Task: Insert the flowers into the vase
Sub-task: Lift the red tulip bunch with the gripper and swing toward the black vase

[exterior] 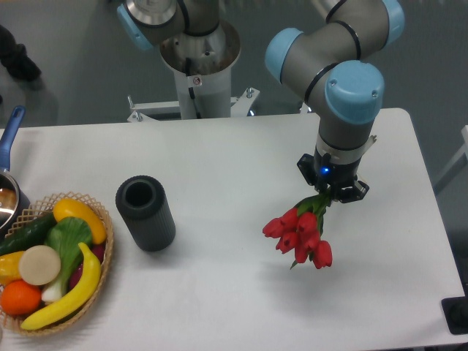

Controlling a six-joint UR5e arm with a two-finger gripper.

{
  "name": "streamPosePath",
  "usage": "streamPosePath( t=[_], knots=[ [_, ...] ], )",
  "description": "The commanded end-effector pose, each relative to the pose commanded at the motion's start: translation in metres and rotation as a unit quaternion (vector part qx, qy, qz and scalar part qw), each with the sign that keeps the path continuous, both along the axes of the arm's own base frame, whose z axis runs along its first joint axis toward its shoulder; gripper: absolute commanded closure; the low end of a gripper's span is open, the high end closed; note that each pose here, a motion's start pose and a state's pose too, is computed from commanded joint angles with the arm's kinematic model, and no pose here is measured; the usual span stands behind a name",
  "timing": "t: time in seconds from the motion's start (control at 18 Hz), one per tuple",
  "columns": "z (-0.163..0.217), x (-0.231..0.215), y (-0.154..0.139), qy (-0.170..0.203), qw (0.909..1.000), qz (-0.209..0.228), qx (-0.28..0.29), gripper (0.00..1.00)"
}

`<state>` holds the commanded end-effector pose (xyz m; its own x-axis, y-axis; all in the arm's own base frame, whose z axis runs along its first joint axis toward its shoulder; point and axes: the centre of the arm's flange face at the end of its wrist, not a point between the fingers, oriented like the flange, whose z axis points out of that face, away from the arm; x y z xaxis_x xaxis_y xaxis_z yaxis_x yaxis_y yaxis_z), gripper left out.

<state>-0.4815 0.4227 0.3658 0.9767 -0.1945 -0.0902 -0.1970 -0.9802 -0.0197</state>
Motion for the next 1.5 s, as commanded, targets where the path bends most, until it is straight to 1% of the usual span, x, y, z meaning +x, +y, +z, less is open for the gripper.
streamPosePath(
  t=[0.11,0.28,0.44,0.61,0.78,1.0,1.11,1.28,1.39,1.44,1.5],
  knots=[
    [0.000,0.000,0.001,-0.002,1.0000,0.001,0.003,1.00],
    [0.004,0.000,0.003,-0.014,0.9992,0.006,0.036,1.00],
    [0.005,0.002,0.006,-0.019,0.9986,0.010,0.049,1.00],
    [0.012,0.003,0.014,-0.034,0.9950,0.009,0.093,1.00],
    [0.020,0.002,0.021,-0.040,0.9879,0.007,0.149,1.00],
    [0.034,0.003,0.034,-0.050,0.9712,0.042,0.229,1.00],
    [0.043,0.006,0.036,-0.055,0.9643,0.046,0.255,1.00],
    [0.056,0.011,0.042,-0.078,0.9499,0.046,0.299,1.00],
    [0.064,0.014,0.047,-0.084,0.9388,0.039,0.332,1.00],
    [0.070,0.015,0.049,-0.090,0.9300,0.043,0.354,1.00],
    [0.076,0.017,0.052,-0.098,0.9191,0.045,0.379,1.00]
  ],
)
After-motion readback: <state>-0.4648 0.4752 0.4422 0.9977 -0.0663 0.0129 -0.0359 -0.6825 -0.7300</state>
